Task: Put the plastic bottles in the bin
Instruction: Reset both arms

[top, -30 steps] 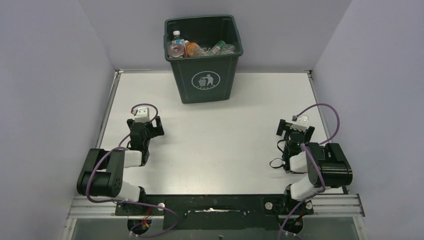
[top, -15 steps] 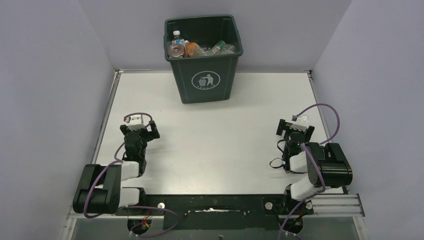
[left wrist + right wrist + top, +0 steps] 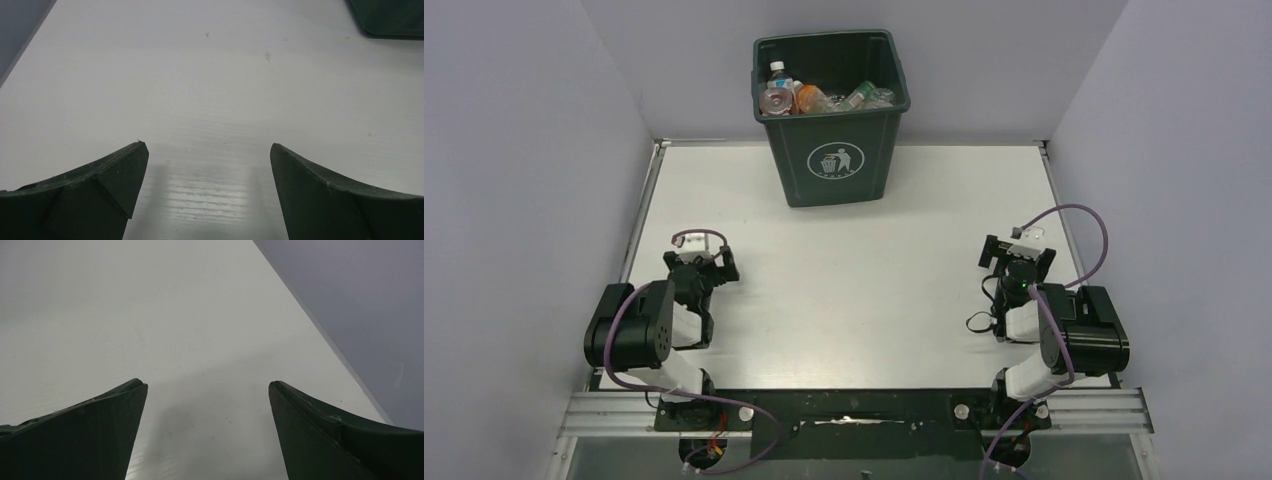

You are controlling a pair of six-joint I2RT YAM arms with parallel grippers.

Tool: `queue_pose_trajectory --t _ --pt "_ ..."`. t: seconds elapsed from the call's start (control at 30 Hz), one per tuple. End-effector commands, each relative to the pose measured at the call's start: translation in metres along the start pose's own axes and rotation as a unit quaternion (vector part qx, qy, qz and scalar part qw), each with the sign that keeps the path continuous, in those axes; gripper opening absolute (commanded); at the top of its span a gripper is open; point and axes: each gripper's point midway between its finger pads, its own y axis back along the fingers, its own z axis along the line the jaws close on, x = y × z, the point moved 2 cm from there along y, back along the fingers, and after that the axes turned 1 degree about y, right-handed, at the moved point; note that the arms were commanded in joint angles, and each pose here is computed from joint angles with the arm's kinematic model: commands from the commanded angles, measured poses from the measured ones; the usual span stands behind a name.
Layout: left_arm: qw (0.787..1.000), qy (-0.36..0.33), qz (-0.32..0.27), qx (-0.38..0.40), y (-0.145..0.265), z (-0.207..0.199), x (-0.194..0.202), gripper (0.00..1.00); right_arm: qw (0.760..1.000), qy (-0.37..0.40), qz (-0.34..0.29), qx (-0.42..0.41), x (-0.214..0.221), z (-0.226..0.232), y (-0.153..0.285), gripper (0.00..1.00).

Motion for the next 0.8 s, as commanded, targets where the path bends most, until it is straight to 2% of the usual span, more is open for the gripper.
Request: queue_pose_trajectory --t 0.0,0.77 --pt "0.999 0.022 -0.033 0.001 -0.0181 0.009 -0.0225 0.95 0.999 -0.018 -0.037 0.001 -0.0222 0.0 -0.0075 0.98" --pt "0.998 0.029 -0.043 -0.017 -0.0167 0.0133 -0.0254 0.95 0.999 -0.02 -0.032 -0.005 -0.0213 0.0004 -0.0098 0.98"
